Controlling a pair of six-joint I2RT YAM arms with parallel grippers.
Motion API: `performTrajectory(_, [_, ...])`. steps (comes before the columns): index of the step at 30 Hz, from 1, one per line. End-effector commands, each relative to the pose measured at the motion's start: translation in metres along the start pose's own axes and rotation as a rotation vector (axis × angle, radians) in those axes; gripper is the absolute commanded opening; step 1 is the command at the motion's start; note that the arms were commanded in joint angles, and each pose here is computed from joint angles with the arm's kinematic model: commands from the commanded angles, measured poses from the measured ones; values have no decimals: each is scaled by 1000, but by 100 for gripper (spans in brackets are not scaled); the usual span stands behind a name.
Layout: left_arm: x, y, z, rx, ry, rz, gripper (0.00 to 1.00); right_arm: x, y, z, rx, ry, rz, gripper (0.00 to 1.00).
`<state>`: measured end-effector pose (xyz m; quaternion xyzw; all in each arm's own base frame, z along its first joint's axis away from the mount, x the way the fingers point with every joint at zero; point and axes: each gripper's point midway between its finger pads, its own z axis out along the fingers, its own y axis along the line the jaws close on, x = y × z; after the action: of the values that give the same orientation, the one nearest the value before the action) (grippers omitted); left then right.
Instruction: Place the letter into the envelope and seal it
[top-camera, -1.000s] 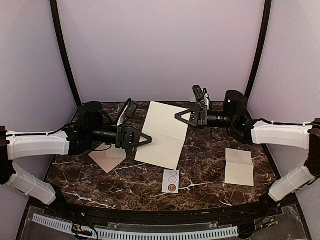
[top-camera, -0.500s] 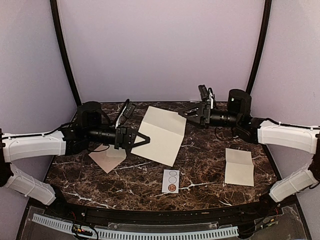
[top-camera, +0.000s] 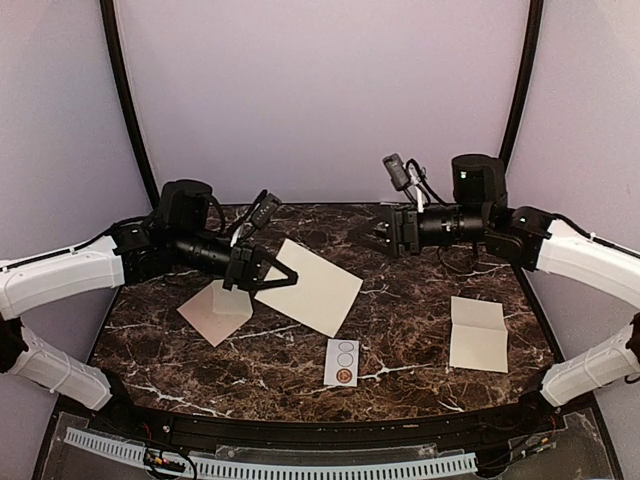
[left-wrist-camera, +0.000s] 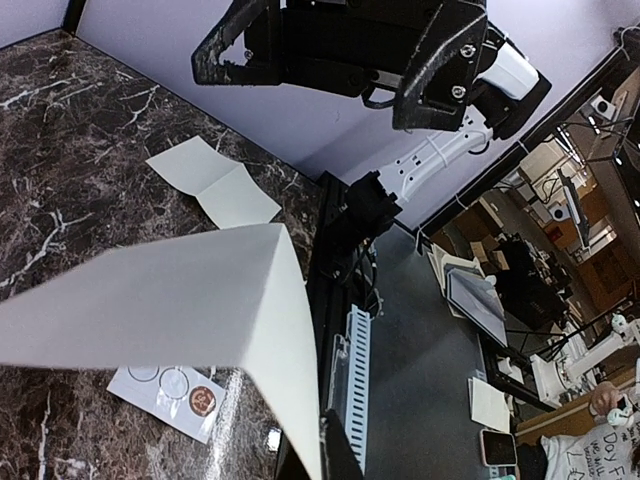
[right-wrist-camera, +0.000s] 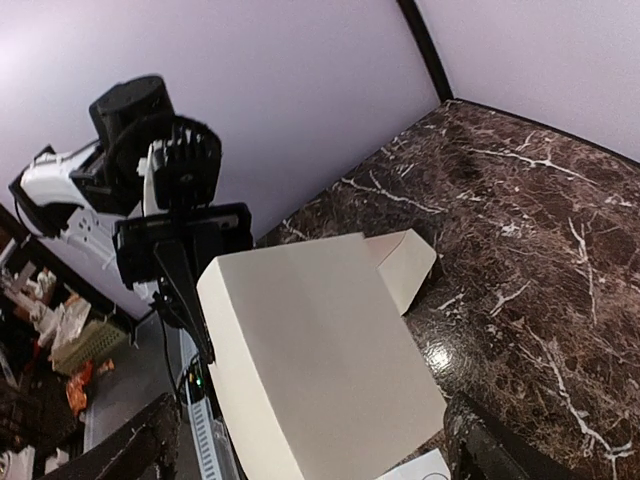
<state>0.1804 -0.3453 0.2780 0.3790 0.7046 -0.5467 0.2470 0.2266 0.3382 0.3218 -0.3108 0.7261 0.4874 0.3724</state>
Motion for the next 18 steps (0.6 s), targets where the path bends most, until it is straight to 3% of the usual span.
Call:
performTrajectory(1, [13, -16, -1, 69, 75, 32, 0, 27, 23, 30, -106, 157, -84, 85])
performTrajectory(8, [18, -23, 2, 85, 121, 53, 0, 52, 53, 60, -280, 289, -99, 74])
performTrajectory(14, [18, -18, 3, 56, 134, 65, 0, 62, 67, 62, -357, 321, -88, 58])
performTrajectory(18, [19, -10, 3, 7, 142, 76, 0, 61, 72, 57, -378, 305, -83, 54])
